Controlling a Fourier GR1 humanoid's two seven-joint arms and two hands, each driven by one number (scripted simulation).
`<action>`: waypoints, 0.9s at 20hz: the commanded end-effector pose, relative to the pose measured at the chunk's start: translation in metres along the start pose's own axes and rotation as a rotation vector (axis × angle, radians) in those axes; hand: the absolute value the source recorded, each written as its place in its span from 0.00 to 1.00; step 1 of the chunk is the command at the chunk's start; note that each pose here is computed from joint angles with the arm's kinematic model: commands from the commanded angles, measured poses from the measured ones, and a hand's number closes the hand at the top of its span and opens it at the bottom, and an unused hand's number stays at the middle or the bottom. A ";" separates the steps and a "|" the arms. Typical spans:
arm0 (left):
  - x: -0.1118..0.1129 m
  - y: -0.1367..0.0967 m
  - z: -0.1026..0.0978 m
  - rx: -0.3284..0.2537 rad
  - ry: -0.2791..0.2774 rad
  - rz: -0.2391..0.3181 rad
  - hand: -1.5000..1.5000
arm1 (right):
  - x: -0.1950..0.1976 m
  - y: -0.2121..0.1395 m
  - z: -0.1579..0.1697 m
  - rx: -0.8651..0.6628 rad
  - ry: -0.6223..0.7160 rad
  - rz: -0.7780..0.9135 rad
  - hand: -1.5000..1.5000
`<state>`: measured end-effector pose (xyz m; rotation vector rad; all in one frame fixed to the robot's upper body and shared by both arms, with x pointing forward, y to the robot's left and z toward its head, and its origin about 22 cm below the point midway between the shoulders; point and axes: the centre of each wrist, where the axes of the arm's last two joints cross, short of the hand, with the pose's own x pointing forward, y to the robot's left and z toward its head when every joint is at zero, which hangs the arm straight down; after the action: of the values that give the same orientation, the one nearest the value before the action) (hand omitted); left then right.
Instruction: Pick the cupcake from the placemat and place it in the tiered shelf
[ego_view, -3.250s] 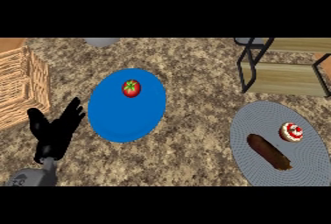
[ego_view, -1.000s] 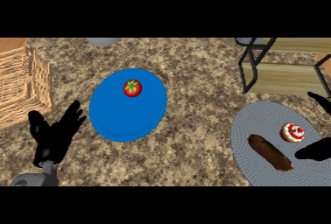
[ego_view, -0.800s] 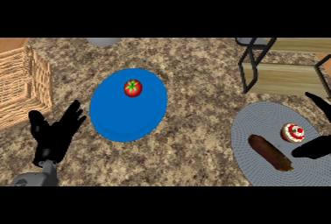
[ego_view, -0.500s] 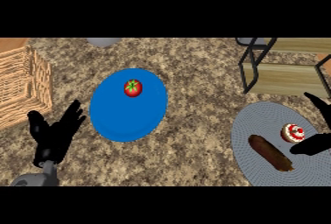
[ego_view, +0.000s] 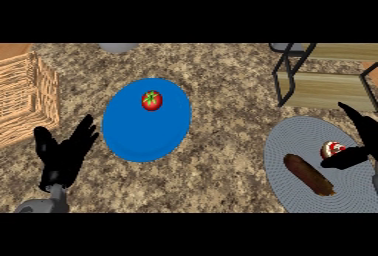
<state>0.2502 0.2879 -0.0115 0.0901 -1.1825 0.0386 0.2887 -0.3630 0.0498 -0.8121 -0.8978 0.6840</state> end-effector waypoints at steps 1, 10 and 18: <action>-0.012 0.001 0.003 0.018 0.081 -0.019 0.50 | -0.001 0.026 -0.008 0.003 -0.030 -0.006 0.00; -0.018 -0.001 0.003 -0.004 0.069 0.010 0.50 | -0.015 0.049 -0.005 0.184 -0.164 0.091 1.00; -0.016 0.008 0.003 0.012 0.074 0.007 0.50 | 0.022 0.048 0.032 0.126 -0.368 0.066 1.00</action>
<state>0.2493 0.2941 -0.0132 0.0965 -1.1891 0.0399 0.2756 -0.3278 0.0226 -0.6457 -1.0621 0.9264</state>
